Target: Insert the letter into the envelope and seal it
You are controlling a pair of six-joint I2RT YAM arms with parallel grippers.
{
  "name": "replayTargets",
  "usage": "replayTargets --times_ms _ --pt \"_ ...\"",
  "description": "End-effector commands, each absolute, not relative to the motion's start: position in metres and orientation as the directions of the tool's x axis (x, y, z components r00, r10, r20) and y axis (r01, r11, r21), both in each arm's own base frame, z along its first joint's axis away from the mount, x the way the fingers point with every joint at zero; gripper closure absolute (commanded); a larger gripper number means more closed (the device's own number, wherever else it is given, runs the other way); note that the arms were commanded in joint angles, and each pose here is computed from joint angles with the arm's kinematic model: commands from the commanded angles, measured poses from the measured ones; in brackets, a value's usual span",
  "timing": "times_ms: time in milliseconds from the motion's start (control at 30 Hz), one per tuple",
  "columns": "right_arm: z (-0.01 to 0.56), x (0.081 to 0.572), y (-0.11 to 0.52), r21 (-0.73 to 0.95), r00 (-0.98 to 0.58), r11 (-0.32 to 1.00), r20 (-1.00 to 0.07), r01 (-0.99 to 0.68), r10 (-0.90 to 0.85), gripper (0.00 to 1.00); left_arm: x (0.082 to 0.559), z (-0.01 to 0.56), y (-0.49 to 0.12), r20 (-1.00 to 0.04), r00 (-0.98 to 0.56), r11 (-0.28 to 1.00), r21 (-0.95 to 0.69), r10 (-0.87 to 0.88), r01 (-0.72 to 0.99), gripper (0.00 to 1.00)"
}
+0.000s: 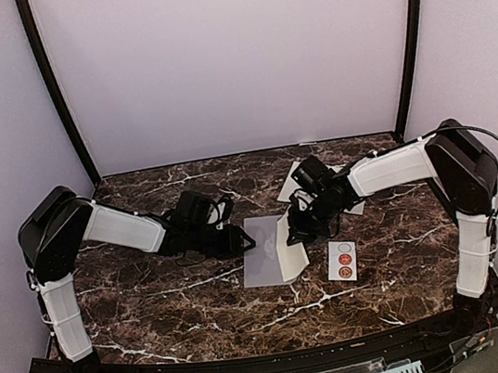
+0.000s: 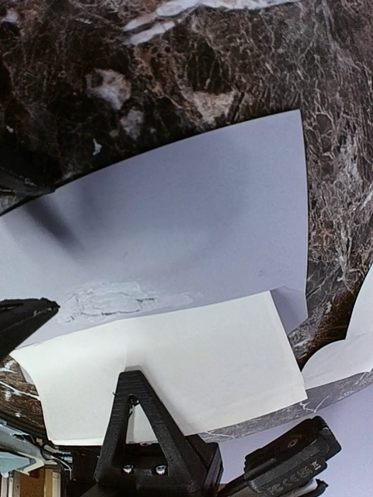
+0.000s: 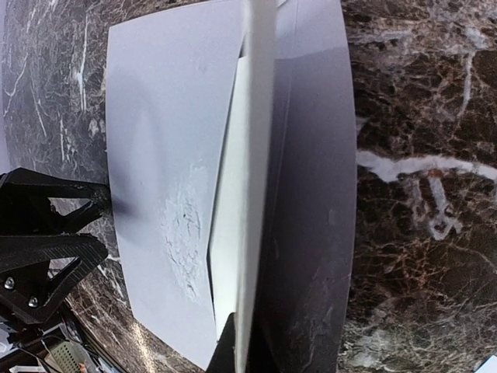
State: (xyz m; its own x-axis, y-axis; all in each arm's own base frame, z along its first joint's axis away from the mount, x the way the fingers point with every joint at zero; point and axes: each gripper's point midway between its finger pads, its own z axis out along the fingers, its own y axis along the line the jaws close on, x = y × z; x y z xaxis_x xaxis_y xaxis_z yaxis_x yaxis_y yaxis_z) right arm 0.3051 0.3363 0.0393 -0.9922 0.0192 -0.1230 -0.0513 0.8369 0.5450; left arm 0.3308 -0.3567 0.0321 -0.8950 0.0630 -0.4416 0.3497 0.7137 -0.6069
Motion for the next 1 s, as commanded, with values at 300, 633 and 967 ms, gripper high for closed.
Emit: replayTargets --times_ms 300,633,967 --pt "0.037 0.312 0.355 0.628 -0.980 0.763 -0.196 -0.156 -0.039 1.00 0.317 0.002 -0.346 -0.355 -0.931 0.754 -0.586 0.089 0.296 0.56" --pt "0.037 0.311 0.359 0.693 -0.987 0.719 -0.149 -0.061 0.061 1.00 0.314 0.001 -0.347 -0.340 -0.936 0.750 -0.594 0.093 0.291 0.56" --pt "0.043 0.318 0.360 0.720 -0.973 0.689 -0.207 -0.083 0.099 1.00 0.312 0.001 -0.348 -0.332 -0.938 0.742 -0.605 0.094 0.289 0.56"
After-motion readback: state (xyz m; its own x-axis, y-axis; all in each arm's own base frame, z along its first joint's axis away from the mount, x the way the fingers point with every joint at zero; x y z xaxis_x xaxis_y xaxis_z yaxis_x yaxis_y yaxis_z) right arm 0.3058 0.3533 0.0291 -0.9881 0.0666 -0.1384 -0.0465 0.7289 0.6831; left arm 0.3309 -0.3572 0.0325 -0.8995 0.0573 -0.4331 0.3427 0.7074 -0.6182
